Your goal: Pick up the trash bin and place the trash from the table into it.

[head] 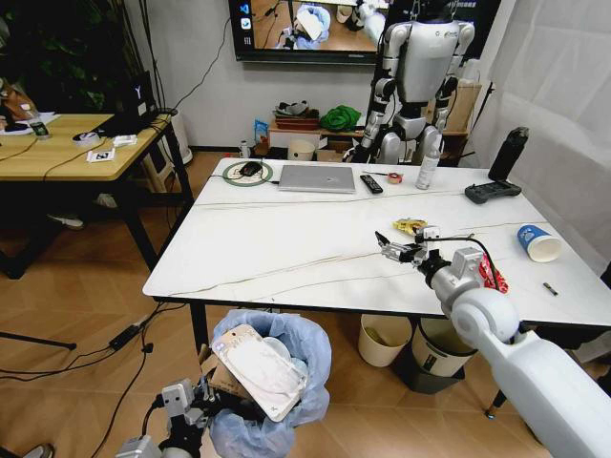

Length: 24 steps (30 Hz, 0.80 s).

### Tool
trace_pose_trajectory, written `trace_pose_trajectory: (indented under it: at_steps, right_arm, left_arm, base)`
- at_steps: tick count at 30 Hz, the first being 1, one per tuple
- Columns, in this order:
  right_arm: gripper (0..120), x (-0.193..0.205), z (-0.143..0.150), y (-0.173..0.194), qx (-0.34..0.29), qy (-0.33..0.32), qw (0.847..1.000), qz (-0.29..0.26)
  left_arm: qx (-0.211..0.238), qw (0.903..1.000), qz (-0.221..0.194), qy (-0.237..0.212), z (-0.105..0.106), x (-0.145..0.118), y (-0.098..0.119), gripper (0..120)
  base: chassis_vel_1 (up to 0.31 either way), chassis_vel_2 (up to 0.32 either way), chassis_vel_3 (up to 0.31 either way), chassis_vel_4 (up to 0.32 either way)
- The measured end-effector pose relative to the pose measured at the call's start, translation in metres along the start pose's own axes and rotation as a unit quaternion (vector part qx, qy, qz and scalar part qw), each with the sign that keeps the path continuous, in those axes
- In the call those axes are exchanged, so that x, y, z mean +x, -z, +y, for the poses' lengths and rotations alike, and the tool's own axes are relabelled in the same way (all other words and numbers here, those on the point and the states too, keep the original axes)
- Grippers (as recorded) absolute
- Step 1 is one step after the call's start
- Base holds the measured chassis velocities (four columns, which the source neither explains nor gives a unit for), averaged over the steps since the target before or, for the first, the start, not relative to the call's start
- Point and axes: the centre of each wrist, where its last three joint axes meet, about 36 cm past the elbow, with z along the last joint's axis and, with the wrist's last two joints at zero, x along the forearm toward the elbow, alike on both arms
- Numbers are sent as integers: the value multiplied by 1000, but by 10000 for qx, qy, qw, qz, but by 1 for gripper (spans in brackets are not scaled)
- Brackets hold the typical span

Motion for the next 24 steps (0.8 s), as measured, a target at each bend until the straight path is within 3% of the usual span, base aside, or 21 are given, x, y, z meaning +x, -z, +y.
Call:
trace_pose_trajectory:
  at_steps: [8,24]
  right_arm:
    - [100,-46,-36,-15,683,-390,9968,105]
    - [100,-93,-80,-30,229,-859,9949,480]
  left_arm:
    - [-9,10000,-50,51,0,1,2,0]
    - [-37,9998,-120,156,4,4,5,0]
  base:
    - [0,0,0,0]
    - [0,0,0,0]
